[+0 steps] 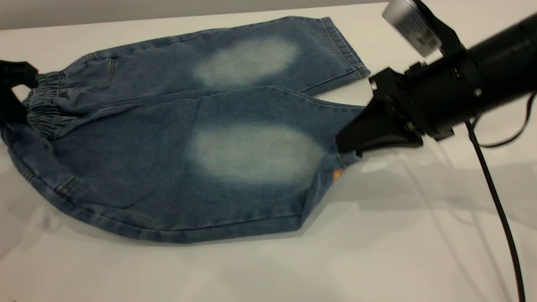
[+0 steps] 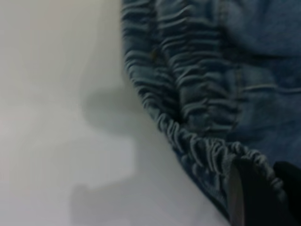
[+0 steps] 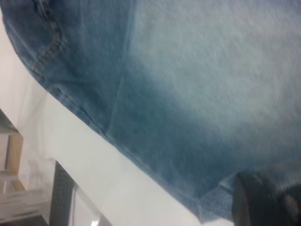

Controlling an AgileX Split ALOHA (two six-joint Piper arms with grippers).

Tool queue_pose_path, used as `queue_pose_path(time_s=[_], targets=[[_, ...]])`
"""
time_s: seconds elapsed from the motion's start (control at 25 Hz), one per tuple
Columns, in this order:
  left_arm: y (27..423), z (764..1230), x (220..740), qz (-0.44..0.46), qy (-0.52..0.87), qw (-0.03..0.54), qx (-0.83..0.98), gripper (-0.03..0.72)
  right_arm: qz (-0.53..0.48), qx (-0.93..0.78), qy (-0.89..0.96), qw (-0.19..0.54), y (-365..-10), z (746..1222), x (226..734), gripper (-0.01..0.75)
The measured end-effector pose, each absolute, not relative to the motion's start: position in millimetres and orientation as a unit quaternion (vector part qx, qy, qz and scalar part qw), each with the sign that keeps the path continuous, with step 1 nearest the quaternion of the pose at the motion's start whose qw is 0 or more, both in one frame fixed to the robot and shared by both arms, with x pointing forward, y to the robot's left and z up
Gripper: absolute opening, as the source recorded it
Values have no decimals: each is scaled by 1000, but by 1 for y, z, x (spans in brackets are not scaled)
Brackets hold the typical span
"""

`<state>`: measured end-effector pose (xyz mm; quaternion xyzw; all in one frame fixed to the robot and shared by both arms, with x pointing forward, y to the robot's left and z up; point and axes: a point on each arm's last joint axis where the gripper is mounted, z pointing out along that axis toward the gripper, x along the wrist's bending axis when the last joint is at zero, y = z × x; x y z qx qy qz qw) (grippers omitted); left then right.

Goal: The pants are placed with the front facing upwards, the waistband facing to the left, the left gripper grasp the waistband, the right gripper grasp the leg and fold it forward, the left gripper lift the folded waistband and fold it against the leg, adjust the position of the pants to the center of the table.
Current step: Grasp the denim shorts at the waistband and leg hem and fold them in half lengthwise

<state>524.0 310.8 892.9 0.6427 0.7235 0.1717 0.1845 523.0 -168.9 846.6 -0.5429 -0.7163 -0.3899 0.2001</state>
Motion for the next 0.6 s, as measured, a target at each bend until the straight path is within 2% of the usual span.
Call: queue_pose_path(time_s=[0.32, 0.6], targets=[[308, 920, 526, 214, 705, 228, 636, 111, -412, -534, -716, 182, -164, 861, 545, 10], [309, 933, 527, 238, 697, 251, 628, 111, -420, -527, -730, 110, -170, 894, 553, 10]])
